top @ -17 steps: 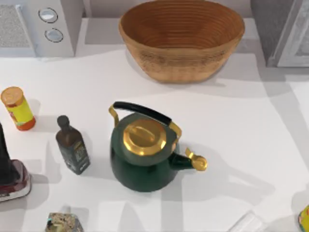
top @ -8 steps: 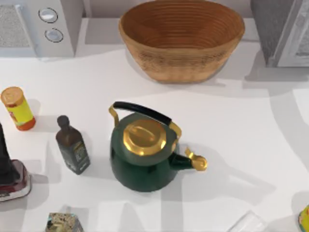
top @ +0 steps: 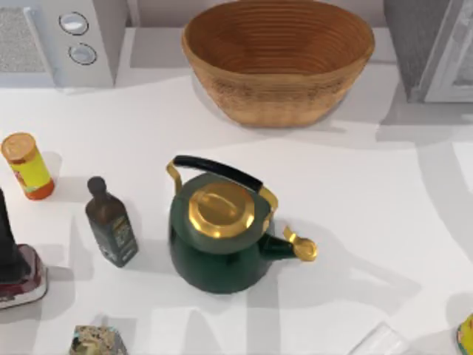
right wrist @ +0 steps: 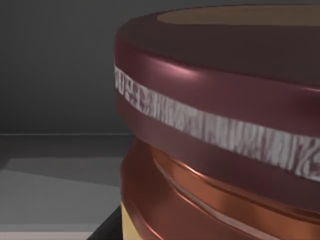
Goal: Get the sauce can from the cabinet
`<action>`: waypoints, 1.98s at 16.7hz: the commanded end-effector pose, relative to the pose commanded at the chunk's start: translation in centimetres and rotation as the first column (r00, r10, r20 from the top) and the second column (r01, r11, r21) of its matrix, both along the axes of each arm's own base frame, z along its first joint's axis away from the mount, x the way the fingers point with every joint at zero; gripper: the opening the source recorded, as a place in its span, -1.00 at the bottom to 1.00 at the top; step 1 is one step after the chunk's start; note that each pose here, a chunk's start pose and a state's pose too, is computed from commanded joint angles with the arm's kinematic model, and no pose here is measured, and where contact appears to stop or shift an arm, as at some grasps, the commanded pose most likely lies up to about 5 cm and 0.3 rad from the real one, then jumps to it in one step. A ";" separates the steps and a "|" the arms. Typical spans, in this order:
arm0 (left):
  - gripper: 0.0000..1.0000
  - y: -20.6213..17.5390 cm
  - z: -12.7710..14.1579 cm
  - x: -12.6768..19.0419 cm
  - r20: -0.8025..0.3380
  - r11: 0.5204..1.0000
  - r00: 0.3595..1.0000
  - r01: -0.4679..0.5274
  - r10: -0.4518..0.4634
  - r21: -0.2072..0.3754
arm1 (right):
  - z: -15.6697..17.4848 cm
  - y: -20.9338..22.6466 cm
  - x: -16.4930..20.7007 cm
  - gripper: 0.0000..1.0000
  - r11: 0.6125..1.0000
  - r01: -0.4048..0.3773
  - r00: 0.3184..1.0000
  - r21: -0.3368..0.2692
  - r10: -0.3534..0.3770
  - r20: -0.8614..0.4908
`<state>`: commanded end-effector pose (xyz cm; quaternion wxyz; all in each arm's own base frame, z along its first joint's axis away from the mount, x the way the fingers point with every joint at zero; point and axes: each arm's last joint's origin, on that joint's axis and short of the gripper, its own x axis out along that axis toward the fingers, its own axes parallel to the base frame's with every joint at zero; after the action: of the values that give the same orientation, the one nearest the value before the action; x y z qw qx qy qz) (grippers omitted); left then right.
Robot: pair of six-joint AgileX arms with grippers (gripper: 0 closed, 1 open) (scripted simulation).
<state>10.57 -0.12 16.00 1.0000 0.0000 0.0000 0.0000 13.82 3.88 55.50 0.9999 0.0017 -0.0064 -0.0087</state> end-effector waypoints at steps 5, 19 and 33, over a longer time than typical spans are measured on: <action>1.00 0.0 0.0 0.0 0.000 1.000 1.000 0.000 0.000 0.000 | -5.3 -1.2 -1.4 -1.00 1.000 -0.002 1.000 -0.004 0.001 -0.010; 1.00 0.0 0.0 0.0 0.000 1.000 1.000 0.000 0.000 0.000 | -36.4 -3.7 -3.3 -1.00 1.000 -0.019 0.998 -0.003 0.018 -0.062; 1.00 0.0 0.0 0.0 0.000 1.000 1.000 0.000 0.000 0.000 | -39.0 -4.0 -2.6 -1.00 0.998 -0.055 0.998 -0.002 0.055 -0.010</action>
<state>10.57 -0.12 16.00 1.0000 0.0000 0.0000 0.0000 11.19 -0.14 16.49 0.9998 0.0005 -0.0011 0.0188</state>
